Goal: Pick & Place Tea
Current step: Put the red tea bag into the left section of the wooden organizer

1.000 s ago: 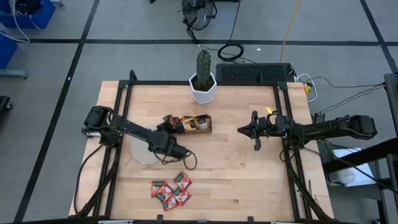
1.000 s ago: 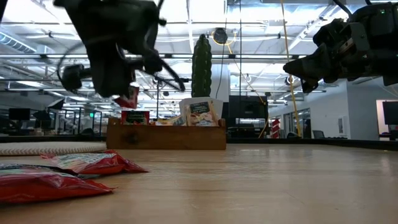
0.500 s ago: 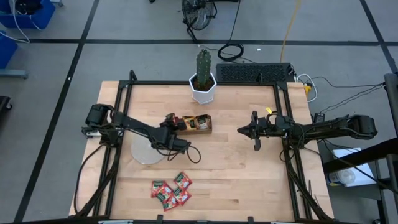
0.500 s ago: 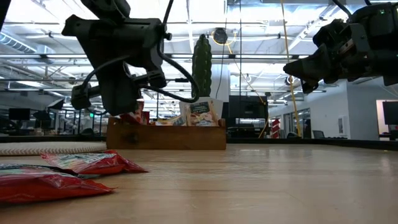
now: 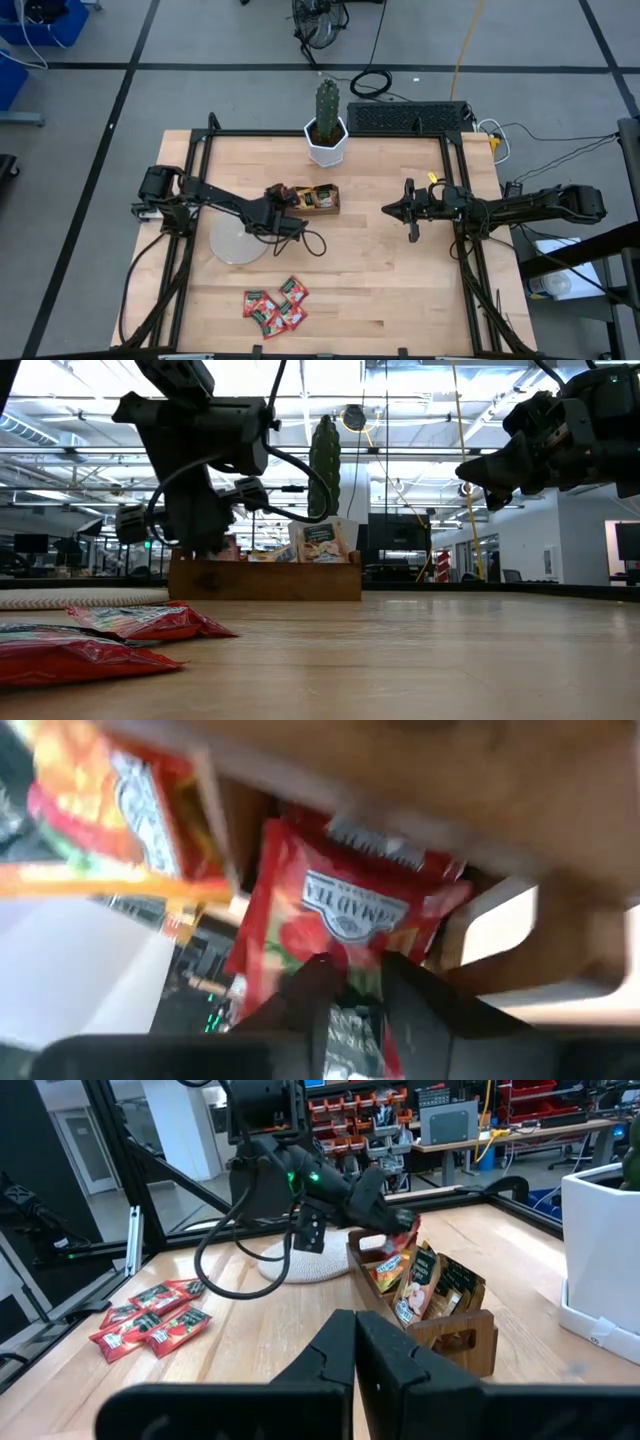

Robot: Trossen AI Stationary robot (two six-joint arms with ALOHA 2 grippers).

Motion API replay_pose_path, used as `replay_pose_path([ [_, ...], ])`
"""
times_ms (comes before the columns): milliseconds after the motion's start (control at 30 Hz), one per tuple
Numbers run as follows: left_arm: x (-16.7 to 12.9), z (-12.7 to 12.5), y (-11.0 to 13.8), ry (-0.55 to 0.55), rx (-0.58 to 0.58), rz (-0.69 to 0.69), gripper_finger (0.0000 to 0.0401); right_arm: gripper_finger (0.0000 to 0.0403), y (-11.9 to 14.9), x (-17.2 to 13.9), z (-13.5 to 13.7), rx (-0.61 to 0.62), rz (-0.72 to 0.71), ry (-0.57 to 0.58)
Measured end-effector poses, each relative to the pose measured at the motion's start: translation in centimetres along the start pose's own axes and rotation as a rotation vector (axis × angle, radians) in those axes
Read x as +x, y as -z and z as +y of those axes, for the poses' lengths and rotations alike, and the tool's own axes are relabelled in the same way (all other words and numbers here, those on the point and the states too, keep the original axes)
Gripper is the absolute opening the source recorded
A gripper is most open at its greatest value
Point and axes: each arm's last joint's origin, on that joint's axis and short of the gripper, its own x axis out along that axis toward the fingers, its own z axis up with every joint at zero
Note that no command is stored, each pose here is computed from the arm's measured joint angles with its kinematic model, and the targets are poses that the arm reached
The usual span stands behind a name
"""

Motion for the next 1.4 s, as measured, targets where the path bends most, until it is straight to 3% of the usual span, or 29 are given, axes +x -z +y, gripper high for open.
replay_pose_path([
  [333,-0.9,-0.1,-0.4,-0.092,-0.056,0.084,0.0150,0.0000,0.0,0.0,0.0,0.000,0.002,0.000],
  [467,-1.4,0.0,-0.3,-0.209,-0.123,0.214,0.0160,0.0000,0.0,0.0,0.0,0.000,0.002,0.000],
  [533,-1.8,0.4,0.0,-0.313,-0.229,0.307,0.0160,0.0000,0.0,0.0,0.0,0.000,0.002,0.000],
  [600,-2.6,0.9,0.8,-0.364,-0.398,0.300,0.0154,0.0000,0.0,0.0,0.0,0.000,0.002,0.000],
  [667,-3.5,1.6,1.8,-0.297,-0.590,0.169,0.0136,0.0000,0.0,0.0,0.0,0.001,0.002,0.000],
  [767,-4.0,2.6,3.2,-0.057,-0.859,-0.083,0.0080,0.0000,0.0,0.0,0.0,0.002,0.002,0.001],
  [833,-4.0,3.0,4.5,0.113,-0.984,-0.218,0.0028,0.0000,0.0,0.0,0.0,0.002,0.003,0.001],
  [933,-3.2,3.1,5.8,0.326,-1.126,-0.325,0.0008,0.0000,0.0,0.0,0.0,0.001,0.004,0.003],
  [1033,-1.6,2.4,5.8,0.465,-1.154,-0.312,0.0004,0.0000,0.0,0.0,0.0,0.001,0.005,0.003],
  [1167,0.1,1.8,4.7,0.568,-1.138,-0.357,0.0003,0.0000,0.1,0.0,0.0,-0.003,0.007,0.004],
  [1400,0.3,2.4,4.3,0.557,-1.158,-0.467,0.0002,0.0000,0.1,0.0,0.0,-0.014,0.008,0.005],
])
